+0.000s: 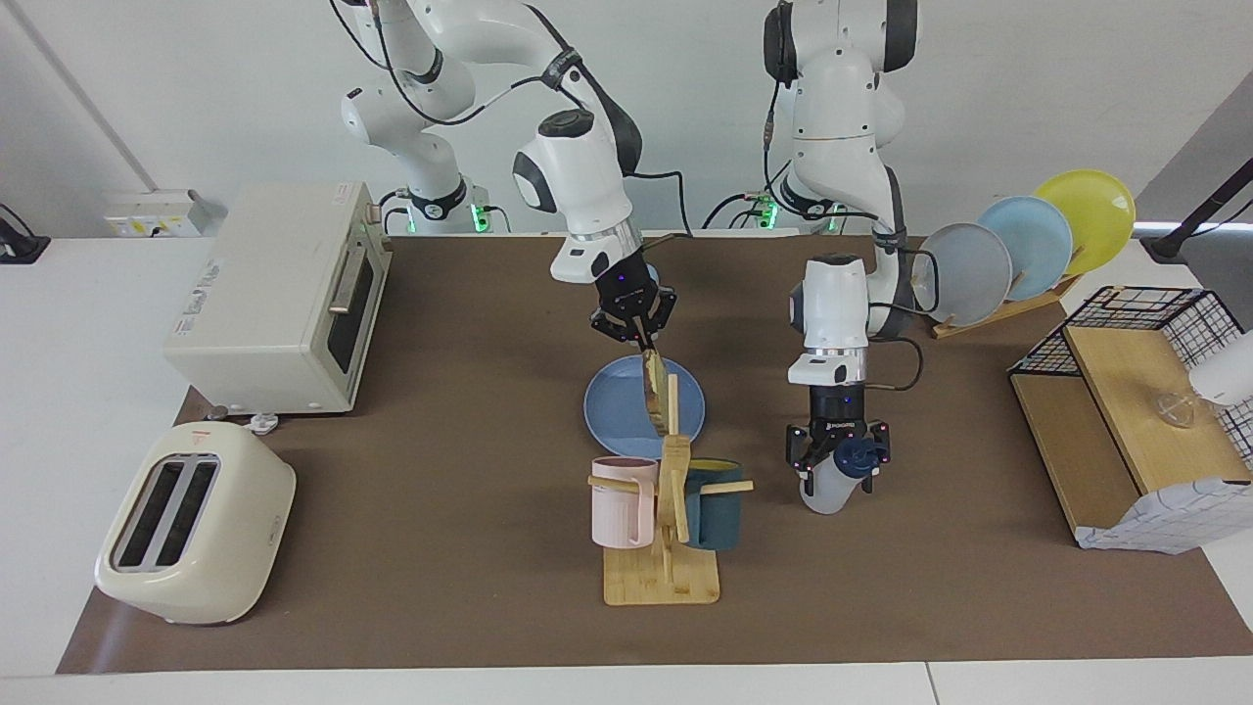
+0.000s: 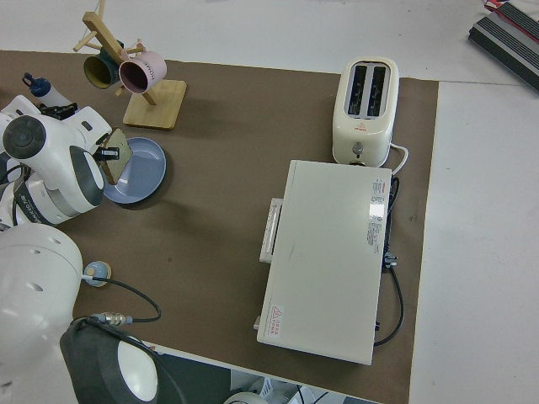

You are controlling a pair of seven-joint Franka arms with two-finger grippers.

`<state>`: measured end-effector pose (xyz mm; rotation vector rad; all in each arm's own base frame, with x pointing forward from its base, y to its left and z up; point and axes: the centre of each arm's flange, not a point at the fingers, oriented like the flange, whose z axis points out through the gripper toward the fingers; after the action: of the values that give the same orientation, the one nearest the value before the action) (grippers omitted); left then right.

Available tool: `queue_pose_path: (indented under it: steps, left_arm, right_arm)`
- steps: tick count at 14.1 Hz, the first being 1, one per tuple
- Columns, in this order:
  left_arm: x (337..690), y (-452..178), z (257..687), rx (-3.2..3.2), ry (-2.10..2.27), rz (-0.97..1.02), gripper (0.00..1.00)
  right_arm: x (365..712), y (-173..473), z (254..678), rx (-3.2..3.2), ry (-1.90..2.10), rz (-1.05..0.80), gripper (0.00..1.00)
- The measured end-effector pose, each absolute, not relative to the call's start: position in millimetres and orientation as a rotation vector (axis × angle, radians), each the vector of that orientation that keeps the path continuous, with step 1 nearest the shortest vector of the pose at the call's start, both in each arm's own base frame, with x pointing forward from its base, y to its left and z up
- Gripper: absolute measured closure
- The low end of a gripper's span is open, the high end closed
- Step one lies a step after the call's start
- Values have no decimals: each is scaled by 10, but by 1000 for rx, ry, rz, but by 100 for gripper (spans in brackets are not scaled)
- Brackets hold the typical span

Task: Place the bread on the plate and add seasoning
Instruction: 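Lower the bread onto the plate while the left gripper nears the bottle, then grasp the bottle with the left gripper while the right gripper holds the bread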

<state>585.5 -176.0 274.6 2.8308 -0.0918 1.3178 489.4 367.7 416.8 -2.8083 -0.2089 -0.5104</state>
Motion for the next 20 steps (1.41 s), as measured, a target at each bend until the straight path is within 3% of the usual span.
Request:
queue_pose_path:
  steps: [2, 9, 11, 20]
  left_arm:
    - [5858, -1754, 2749, 2829, -90, 1321, 44]
    - [5885, -1703, 2758, 2828, -66, 1325, 45]
    - [5940, -1687, 2812, 2817, -57, 1342, 53]
    - [6423, -1699, 3198, 2870, -45, 1254, 53]
  right_arm:
    - [4884, 3690, 4168, -2807, -201, -508, 93]
    - [4817, 3633, 3931, -2822, -198, -490, 93]
    - [4774, 3588, 3820, -2838, -196, -468, 93]
    - [4877, 3114, 3592, -2891, -87, -422, 91]
